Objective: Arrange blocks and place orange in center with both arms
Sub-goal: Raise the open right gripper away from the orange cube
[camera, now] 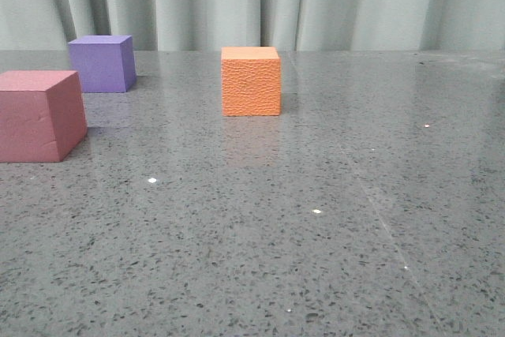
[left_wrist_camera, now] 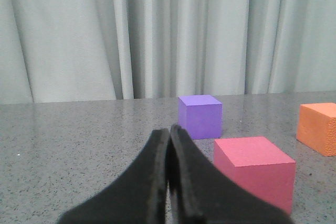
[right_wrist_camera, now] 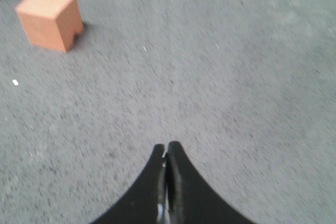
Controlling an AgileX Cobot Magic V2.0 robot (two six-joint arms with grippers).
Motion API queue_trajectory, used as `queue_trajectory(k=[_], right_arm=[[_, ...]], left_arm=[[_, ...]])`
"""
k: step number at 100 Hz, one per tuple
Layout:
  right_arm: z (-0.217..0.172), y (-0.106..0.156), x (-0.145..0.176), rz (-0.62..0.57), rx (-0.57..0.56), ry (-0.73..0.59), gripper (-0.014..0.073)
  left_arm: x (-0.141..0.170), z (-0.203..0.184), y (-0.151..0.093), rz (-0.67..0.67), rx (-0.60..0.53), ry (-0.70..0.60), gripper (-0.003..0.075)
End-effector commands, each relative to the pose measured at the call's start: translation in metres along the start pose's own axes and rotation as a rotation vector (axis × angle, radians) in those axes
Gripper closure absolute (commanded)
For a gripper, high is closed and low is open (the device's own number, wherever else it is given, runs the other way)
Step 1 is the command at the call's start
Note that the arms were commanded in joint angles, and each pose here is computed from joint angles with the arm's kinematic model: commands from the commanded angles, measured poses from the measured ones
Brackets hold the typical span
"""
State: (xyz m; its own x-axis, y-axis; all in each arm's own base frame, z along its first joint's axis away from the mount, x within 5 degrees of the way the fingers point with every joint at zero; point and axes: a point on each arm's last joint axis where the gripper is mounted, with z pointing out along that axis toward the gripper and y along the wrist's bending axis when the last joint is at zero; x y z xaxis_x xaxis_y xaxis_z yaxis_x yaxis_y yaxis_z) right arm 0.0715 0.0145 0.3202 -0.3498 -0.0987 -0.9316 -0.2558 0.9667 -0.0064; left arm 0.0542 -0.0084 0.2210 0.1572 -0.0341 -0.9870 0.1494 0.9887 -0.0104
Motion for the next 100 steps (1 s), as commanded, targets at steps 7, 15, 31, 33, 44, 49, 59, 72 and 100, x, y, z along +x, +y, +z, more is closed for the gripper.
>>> queue_trajectory(k=[7, 15, 31, 33, 44, 49, 59, 72, 100], right_arm=[[-0.007, 0.001, 0.013, 0.068, -0.036, -0.230, 0.0662], [-0.008, -0.001, 0.031, 0.085, -0.007, -0.263, 0.0662], [-0.007, 0.001, 0.060, 0.046, 0.047, -0.354, 0.0662], [-0.007, 0.001, 0.063, 0.051, 0.055, -0.365, 0.0662], [-0.004, 0.000, 0.078, 0.107, 0.109, -0.406, 0.0662], [0.000, -0.001, 0.084, 0.119, 0.144, -0.397, 0.0662], [0.005, -0.004, 0.092, 0.128, 0.186, -0.369, 0.0662], [0.010, -0.005, 0.098, 0.115, 0.195, -0.355, 0.0662], [0.024, -0.007, 0.117, 0.124, 0.199, -0.386, 0.0662]], left_arm=[[0.010, -0.003, -0.001, -0.004, 0.010, -0.052, 0.0739], [0.010, -0.003, -0.001, -0.004, 0.010, -0.052, 0.0739], [0.010, -0.003, -0.001, -0.004, 0.010, -0.052, 0.0739], [0.010, -0.003, -0.001, -0.004, 0.010, -0.052, 0.0739], [0.010, -0.003, -0.001, -0.004, 0.010, -0.052, 0.0739], [0.010, -0.003, -0.001, -0.004, 0.010, -0.053, 0.0739], [0.010, -0.003, -0.001, -0.004, 0.010, -0.053, 0.0739], [0.010, -0.003, -0.001, -0.004, 0.010, -0.053, 0.0739], [0.010, -0.003, -0.001, -0.004, 0.010, -0.053, 0.0739]])
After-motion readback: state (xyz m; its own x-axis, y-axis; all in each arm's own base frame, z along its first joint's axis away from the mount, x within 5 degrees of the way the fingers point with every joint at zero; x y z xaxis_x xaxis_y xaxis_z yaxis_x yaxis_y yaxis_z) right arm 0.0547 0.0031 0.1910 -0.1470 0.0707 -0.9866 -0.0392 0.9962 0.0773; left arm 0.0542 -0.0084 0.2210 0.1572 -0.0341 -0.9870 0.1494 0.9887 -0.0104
